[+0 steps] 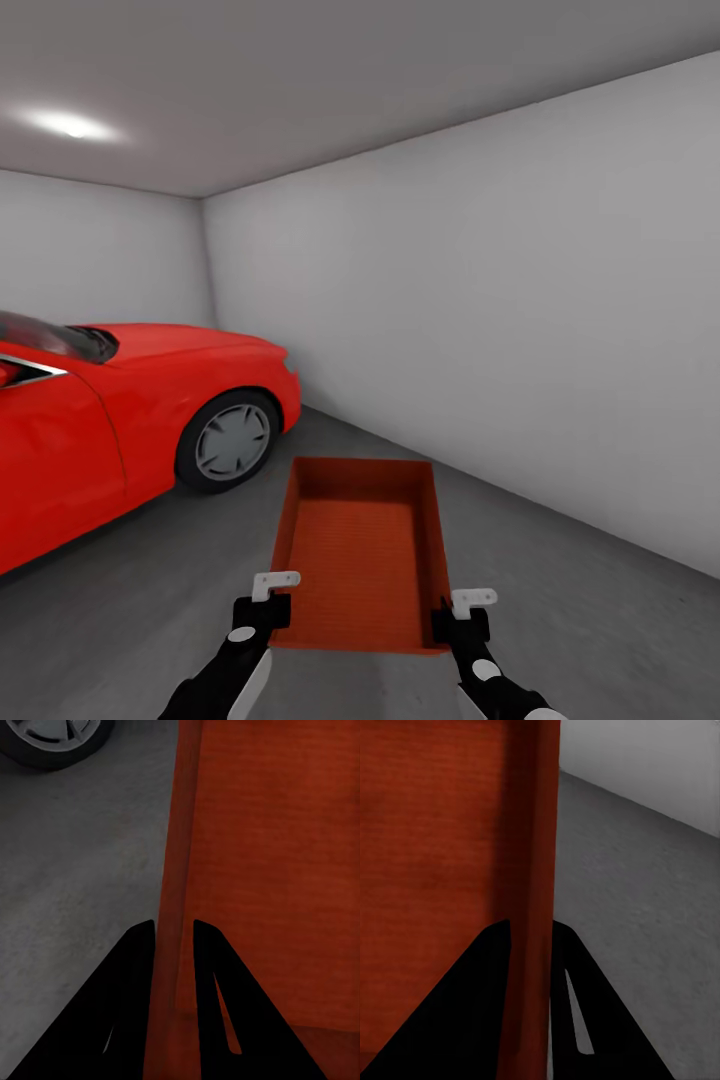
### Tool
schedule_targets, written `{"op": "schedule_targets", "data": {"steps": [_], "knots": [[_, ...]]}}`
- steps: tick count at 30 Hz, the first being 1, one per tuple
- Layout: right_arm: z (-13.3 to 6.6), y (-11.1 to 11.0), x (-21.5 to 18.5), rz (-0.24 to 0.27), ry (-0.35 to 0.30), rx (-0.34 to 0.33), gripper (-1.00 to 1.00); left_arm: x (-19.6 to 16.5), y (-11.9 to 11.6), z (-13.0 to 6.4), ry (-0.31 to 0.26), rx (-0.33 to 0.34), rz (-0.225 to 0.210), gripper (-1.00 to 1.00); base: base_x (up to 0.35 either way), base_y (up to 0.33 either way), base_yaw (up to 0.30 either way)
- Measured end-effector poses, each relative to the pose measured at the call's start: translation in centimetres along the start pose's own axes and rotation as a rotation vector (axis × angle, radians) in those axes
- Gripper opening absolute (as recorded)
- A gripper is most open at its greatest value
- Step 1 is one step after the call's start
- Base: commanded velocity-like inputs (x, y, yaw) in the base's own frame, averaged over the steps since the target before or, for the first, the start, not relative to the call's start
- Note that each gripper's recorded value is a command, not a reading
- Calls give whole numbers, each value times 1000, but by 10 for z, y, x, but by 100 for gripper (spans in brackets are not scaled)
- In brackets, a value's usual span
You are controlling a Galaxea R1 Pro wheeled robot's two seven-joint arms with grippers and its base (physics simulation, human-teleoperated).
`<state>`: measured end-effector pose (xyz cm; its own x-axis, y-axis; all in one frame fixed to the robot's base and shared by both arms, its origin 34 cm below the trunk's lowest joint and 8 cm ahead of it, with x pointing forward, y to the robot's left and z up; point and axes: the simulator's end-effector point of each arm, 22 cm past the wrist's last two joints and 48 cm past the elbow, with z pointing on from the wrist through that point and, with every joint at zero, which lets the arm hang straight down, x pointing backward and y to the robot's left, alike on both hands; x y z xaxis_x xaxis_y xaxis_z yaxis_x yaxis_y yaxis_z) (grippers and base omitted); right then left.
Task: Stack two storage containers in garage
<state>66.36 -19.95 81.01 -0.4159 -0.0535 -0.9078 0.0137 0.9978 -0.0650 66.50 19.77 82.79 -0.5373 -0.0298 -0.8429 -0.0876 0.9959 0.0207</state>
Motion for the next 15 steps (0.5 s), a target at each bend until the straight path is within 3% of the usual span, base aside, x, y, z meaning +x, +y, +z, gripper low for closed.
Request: {"op": "schedule_targets", "data": {"steps": [9, 15], "knots": [[0, 0, -1, 1, -2, 0, -100, -1, 0, 0, -2, 0, -1, -100, 309, 124, 0], [1, 0, -2, 2, -7, 1, -100, -2, 0, 0, -7, 0, -2, -100, 57, 23, -33]]}}
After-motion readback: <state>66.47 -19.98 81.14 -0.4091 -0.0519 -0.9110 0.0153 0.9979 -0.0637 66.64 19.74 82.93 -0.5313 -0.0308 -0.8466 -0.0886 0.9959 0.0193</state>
